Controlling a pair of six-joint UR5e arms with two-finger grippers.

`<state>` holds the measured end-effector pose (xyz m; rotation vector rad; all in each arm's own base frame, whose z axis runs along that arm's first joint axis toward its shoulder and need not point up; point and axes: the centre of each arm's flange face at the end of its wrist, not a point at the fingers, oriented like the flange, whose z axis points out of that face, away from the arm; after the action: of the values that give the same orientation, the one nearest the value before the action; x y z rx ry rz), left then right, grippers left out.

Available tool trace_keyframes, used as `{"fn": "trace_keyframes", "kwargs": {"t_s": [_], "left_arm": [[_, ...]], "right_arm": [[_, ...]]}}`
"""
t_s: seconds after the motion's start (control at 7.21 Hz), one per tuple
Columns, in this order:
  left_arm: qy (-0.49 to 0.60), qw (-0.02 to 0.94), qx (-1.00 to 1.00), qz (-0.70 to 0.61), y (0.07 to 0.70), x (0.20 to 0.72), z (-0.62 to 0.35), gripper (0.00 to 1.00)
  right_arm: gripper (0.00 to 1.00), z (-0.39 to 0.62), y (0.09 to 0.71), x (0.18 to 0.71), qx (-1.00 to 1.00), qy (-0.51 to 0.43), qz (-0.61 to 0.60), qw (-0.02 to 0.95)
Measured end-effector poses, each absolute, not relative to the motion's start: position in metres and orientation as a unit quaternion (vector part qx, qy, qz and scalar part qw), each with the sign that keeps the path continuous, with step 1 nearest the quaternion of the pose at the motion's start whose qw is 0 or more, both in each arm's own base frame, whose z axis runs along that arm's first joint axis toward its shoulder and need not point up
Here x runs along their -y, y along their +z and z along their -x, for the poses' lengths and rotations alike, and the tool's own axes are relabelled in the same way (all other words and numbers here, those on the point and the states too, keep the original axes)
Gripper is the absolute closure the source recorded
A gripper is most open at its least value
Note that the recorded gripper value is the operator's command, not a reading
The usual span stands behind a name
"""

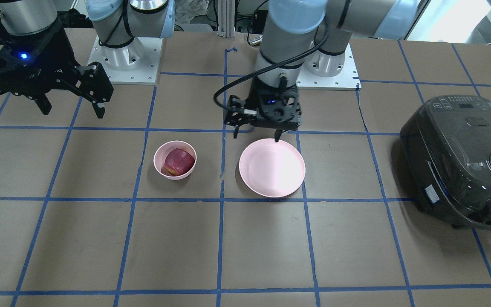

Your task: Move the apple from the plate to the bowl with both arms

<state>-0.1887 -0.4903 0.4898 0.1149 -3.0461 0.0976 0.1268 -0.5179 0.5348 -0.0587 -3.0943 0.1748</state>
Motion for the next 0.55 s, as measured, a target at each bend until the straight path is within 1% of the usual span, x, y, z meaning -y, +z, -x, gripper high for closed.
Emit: {"fn": "trace_keyframes", "kwargs": {"t_s": [0.28, 0.55], "left_arm": [[0.033, 0.038, 0.996, -0.075, 0.523, 0.493, 0.133, 0.0], [0.031, 0.018, 0.996, -0.079, 0.527, 0.49, 0.119, 0.0]], "right_arm": [[0.0, -0.127, 0.535, 0.518, 0.998, 0.056, 0.019, 0.021], [0.0, -0.127, 0.535, 0.518, 0.998, 0.057, 0.019, 0.022]]}}
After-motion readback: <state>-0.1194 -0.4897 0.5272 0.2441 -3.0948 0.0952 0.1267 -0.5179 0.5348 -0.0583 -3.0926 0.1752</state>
